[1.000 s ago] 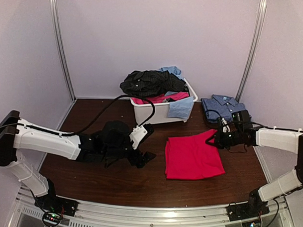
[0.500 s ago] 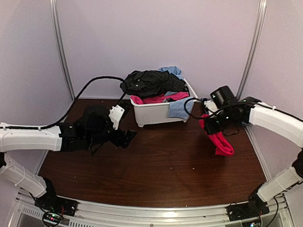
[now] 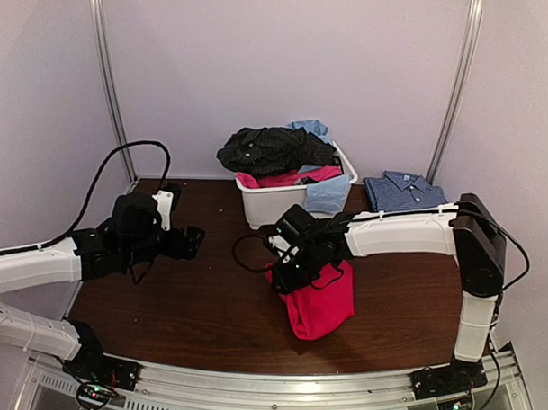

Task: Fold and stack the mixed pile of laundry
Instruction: Turn over the square-folded T-shirt at the center of the board, then move the square folded T-shirt to the center of the board, then adjust the square-folded T-shirt at the center of the board, then rotate the square-folded T-shirt at the center of the board.

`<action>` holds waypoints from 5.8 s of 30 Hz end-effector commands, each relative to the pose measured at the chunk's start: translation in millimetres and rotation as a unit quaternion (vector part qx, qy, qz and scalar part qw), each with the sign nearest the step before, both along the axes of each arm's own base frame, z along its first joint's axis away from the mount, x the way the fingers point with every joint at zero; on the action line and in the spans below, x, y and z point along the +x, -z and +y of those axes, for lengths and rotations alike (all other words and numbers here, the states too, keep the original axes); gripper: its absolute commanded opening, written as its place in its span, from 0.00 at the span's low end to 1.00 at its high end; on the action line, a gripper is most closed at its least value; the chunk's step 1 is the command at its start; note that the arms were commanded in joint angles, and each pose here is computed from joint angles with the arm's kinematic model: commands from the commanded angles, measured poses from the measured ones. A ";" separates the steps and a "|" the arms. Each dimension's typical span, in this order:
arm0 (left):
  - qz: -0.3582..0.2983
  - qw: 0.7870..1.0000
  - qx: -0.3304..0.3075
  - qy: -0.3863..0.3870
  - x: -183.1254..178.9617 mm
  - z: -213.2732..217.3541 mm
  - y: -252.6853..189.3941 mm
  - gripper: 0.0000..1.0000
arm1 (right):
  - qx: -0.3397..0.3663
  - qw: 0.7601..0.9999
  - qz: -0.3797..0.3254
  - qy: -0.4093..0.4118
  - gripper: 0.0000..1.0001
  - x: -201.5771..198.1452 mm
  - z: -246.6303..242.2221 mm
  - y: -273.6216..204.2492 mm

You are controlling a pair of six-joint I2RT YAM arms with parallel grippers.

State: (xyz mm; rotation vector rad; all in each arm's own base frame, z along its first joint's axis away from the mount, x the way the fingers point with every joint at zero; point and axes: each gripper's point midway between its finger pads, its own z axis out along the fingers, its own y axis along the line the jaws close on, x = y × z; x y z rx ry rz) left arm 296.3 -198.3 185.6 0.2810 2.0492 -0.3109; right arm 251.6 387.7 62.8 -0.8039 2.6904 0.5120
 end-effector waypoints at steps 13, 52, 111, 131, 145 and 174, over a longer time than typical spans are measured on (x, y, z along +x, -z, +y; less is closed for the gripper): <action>0.055 0.962 0.004 0.269 -42.2 -151.1 33.0 0.69 | 0.322 0.943 -0.014 0.083 0.59 41.4 -84.9 -126.0; -0.031 0.837 0.337 0.430 -110.4 -288.1 99.6 0.62 | 0.323 0.916 0.023 0.237 0.54 24.2 -202.9 -44.0; 0.158 0.922 0.299 0.190 -70.6 -232.3 170.4 0.57 | 0.317 0.919 0.038 0.231 0.60 25.4 -187.5 -23.7; 0.146 0.904 -0.146 0.373 -95.2 -250.2 59.1 0.00 | 0.354 0.912 0.050 0.202 0.60 19.0 -174.0 -26.3; 0.197 0.879 -0.231 0.368 -85.9 -231.4 84.4 0.43 | 0.387 0.907 0.059 0.155 0.63 8.5 -145.4 -35.2; 0.286 0.950 -0.112 0.056 -52.2 -57.6 161.5 0.37 | 0.259 0.956 0.132 -0.039 0.29 -48.7 -15.2 48.7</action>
